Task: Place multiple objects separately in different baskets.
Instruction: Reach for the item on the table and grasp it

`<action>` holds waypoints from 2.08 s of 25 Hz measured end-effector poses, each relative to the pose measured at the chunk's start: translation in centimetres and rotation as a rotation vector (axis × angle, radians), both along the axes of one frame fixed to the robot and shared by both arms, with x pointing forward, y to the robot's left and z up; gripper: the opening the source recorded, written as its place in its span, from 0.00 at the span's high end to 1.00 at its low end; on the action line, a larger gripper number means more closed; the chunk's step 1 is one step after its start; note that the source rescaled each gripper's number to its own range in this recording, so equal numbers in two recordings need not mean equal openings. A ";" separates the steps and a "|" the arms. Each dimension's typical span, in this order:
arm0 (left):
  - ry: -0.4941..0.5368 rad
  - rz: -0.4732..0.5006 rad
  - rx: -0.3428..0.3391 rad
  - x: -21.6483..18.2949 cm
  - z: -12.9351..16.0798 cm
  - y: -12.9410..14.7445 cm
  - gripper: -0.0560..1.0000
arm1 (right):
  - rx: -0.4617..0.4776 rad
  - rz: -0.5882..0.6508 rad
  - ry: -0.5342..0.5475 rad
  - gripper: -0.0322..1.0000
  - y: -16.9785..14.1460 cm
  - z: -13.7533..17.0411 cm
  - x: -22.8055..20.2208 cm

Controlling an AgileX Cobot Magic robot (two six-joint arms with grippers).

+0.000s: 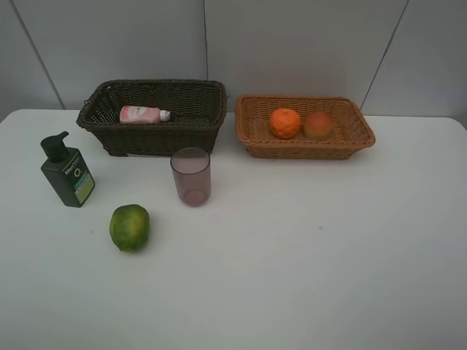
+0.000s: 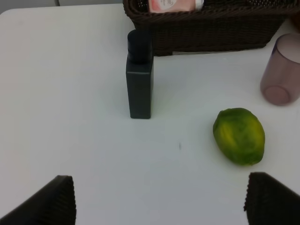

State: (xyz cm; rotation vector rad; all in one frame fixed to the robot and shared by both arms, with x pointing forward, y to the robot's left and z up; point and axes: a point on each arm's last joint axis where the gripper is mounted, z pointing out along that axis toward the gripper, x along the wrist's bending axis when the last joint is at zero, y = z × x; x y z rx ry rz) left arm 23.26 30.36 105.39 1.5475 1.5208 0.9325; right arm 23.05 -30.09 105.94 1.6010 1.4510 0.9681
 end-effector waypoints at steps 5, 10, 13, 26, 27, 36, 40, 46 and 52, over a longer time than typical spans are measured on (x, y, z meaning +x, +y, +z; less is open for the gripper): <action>0.000 0.000 0.000 0.0 0.0 0.0 0.06 | -0.004 0.002 0.000 0.04 0.0 0.0 0.0; 0.000 0.000 0.000 0.0 0.0 0.0 0.06 | -0.015 0.008 0.001 0.04 0.0 0.0 0.0; 0.000 0.000 0.000 0.0 0.0 0.0 0.06 | -0.016 0.009 0.001 0.04 0.0 0.0 0.0; 0.000 0.000 0.000 0.0 0.0 0.0 0.06 | -0.014 0.053 0.000 0.04 0.0 0.0 0.0; 0.000 0.000 0.000 0.0 0.0 0.0 0.06 | -0.014 0.053 0.000 0.04 0.0 0.0 0.0; 0.000 0.000 0.000 0.0 0.0 0.0 0.06 | -0.014 0.053 0.000 0.04 0.0 0.0 0.0; 0.000 0.000 0.000 0.0 0.0 0.0 0.06 | -0.014 0.053 0.000 0.04 0.0 0.0 0.0; 0.000 0.000 0.000 0.0 0.0 0.0 0.06 | -0.014 0.053 0.000 0.04 0.0 0.0 0.0; 0.000 0.000 0.000 0.0 0.0 0.0 0.06 | -0.014 0.053 0.000 0.04 0.0 0.0 0.0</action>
